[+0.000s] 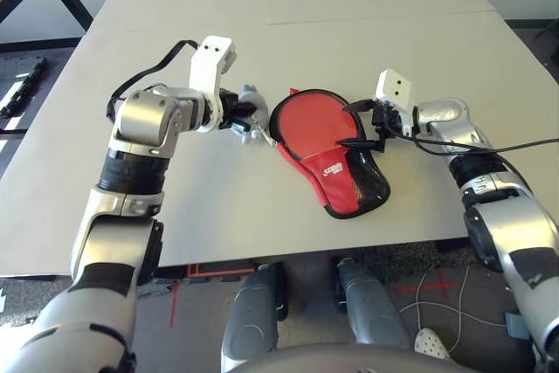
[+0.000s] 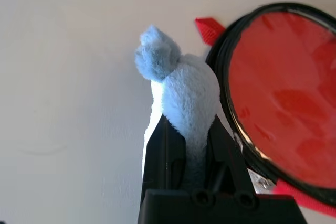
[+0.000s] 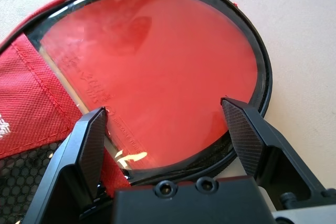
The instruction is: Store the ping-pong paddle in its case and zip it.
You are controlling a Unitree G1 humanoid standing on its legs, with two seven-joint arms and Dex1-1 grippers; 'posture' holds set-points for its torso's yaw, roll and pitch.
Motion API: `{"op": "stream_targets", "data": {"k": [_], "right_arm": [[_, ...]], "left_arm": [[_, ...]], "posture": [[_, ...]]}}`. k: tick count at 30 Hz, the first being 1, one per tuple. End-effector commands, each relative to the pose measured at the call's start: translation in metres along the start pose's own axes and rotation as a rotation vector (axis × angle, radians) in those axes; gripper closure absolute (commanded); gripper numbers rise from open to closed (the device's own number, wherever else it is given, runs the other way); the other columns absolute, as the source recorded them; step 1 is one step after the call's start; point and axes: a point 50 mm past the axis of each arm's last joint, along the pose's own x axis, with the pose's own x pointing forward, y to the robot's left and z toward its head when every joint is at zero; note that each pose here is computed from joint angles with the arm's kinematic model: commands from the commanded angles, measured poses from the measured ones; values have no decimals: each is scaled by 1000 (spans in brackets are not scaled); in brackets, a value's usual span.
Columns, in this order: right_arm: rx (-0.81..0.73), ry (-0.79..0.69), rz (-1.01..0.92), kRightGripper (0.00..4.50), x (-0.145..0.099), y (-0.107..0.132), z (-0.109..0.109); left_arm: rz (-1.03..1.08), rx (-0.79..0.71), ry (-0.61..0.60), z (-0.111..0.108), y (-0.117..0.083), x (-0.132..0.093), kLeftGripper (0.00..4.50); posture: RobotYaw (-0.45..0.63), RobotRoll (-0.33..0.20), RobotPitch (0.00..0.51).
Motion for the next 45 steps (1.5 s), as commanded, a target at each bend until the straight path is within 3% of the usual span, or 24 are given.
{"op": "stream_targets", "data": {"k": [1, 10, 16, 24, 45], "right_arm": [[56, 124, 79, 0, 12, 23, -30], [51, 120, 89, 0, 14, 25, -29], [53, 120, 91, 0, 14, 27, -30], [55, 119, 94, 0, 14, 29, -30], [66, 105, 102, 0, 20, 36, -30]], "left_arm": [[38, 17, -27, 6, 1, 11, 4274], [54, 56, -91, 24, -8, 50, 4278], [58, 86, -149, 43, -17, 65, 4285], [52, 123, -201, 58, -32, 74, 4286], [-18, 211, -347, 87, -98, 92, 4287]], "posture": [[2, 0, 237], [-17, 0, 234], [-36, 0, 234], [-50, 0, 237], [-92, 0, 236]]}}
